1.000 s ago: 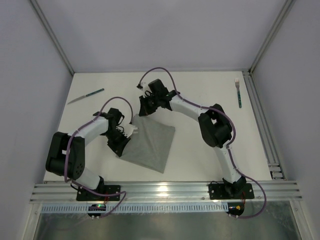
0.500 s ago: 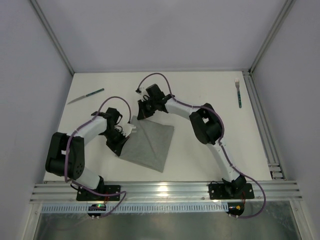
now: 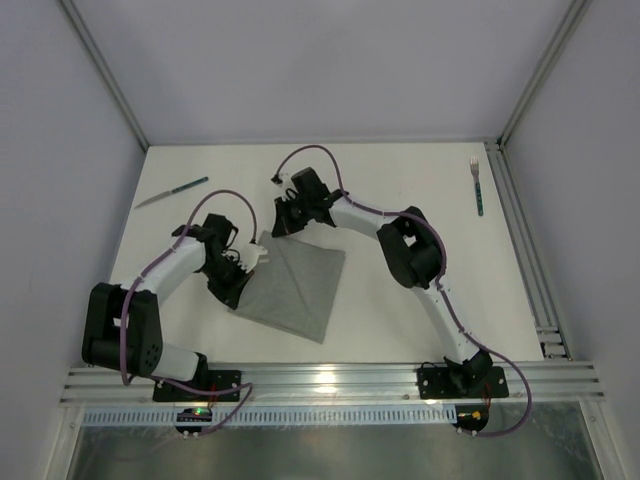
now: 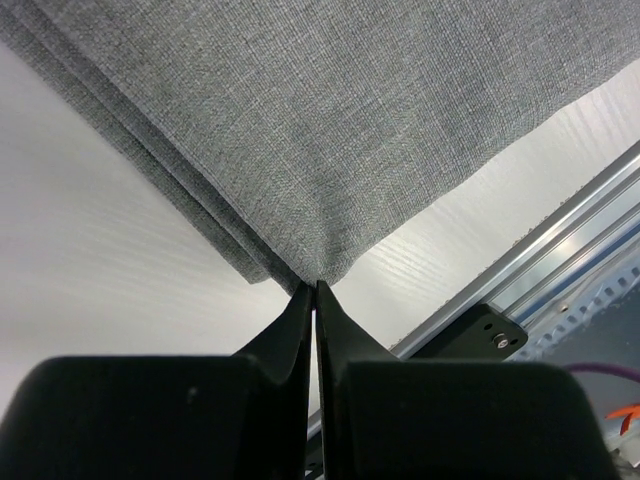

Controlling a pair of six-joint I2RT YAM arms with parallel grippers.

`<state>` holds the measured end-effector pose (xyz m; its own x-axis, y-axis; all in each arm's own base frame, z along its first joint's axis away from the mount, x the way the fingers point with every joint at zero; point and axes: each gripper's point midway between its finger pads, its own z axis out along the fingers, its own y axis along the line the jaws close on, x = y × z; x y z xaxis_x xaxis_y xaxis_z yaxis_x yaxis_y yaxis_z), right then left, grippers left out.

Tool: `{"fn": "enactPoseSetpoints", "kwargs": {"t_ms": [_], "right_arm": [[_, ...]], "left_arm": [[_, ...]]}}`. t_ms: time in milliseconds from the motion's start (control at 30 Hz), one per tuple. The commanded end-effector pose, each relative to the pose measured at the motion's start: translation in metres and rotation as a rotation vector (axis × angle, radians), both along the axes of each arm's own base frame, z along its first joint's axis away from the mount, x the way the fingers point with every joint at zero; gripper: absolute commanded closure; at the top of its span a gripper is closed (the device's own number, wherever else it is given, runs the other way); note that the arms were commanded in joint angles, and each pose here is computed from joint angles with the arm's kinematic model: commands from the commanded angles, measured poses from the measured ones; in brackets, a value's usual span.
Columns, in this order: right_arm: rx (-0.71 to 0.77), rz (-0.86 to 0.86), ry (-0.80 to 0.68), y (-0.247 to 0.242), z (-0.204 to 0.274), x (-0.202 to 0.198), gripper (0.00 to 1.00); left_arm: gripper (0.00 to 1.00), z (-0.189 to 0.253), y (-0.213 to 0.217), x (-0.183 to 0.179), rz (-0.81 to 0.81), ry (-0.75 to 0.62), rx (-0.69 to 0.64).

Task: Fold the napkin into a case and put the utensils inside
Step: Smooth out the square-folded napkin at the center of the board.

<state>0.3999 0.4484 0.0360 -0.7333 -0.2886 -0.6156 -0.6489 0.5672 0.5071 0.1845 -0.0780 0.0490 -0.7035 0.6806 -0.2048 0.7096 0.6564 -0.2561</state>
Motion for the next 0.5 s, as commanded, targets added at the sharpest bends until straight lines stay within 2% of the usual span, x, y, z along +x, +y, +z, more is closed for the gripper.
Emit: {"fn": "enactPoseSetpoints", "kwargs": {"t_ms": [0, 167, 367, 467], "right_arm": [[0.161, -0.01, -0.123, 0.019, 0.077, 0.017, 0.97], [0.183, -0.026, -0.115, 0.021, 0.075, 0.017, 0.97], [0.148, -0.044, -0.056, 0.021, 0.049, 0.018, 0.97], [0.116, -0.052, -0.023, 0.019, 0.033, 0.016, 0.79]], "left_arm": [[1.0, -0.003, 0.006, -0.01, -0.002, 0.016, 0.017], [1.0, -0.004, 0.01, -0.009, 0.01, 0.005, 0.034], [1.0, -0.012, 0.017, -0.008, 0.025, -0.003, 0.066], [1.0, -0.018, 0.022, -0.007, 0.04, 0.005, 0.083]]}}
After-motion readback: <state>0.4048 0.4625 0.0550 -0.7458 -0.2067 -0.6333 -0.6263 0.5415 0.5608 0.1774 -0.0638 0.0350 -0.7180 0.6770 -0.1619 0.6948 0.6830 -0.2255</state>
